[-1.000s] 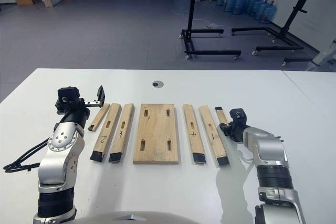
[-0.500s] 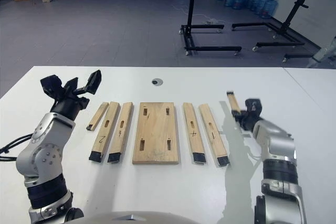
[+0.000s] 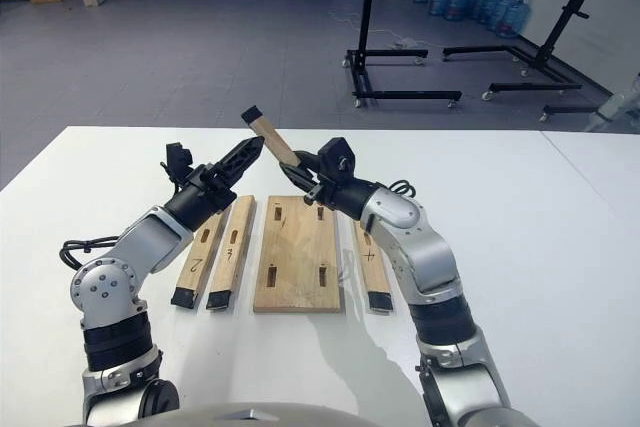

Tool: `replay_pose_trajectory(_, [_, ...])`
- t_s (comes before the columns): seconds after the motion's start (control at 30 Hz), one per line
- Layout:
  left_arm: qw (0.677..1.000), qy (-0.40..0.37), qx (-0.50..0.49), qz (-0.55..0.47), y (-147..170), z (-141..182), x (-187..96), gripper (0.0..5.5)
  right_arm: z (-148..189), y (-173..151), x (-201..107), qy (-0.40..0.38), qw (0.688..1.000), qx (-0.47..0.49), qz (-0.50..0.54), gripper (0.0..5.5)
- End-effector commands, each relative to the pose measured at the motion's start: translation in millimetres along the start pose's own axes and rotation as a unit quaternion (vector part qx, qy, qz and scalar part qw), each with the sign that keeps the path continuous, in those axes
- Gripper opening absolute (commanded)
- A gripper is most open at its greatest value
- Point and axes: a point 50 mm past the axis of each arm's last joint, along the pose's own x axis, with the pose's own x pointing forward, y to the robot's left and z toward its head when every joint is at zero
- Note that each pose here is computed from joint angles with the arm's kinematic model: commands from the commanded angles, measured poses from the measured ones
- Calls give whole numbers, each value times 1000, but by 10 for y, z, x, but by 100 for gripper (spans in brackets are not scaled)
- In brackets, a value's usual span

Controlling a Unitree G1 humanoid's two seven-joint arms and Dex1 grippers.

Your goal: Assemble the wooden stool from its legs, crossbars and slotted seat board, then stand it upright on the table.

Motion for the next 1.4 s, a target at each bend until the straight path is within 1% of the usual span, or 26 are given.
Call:
replay_pose_trajectory(0.03, [1000,5,-13,-3,3,-14,18,540,-26,150,5,2,999,0,46,128])
replay_pose_trajectory(0.17, [999,-12,-33,-24,-28,54,7,540,-120,221,-6,20,998,4,62,128])
replay_pose_trajectory(0.37, [998,-19,-51,-35,-57,103,-14,540,-144,204,2,25,998,8,55,128])
replay_pose_trajectory(0.63, [997,-5,-65,-40,-65,65,-9,413,-132,227,16,22,998,13,61,128])
replay_pose_trajectory(0.77, [997,-5,-67,-38,-60,77,-3,363,-141,241,15,24,998,14,63,128])
replay_pose_trajectory(0.97, [997,-4,-67,-36,-58,82,-9,267,-156,245,9,26,998,15,62,128])
replay_pose_trajectory(1.0, [997,-3,-67,-35,-58,76,-9,260,-154,246,12,26,998,15,62,128])
replay_pose_trajectory(1.03, [997,-1,-66,-34,-59,68,-9,238,-152,249,14,25,998,16,63,128])
replay_pose_trajectory(1.4, [998,18,-59,-27,-46,16,0,90,-139,276,29,21,998,20,64,128])
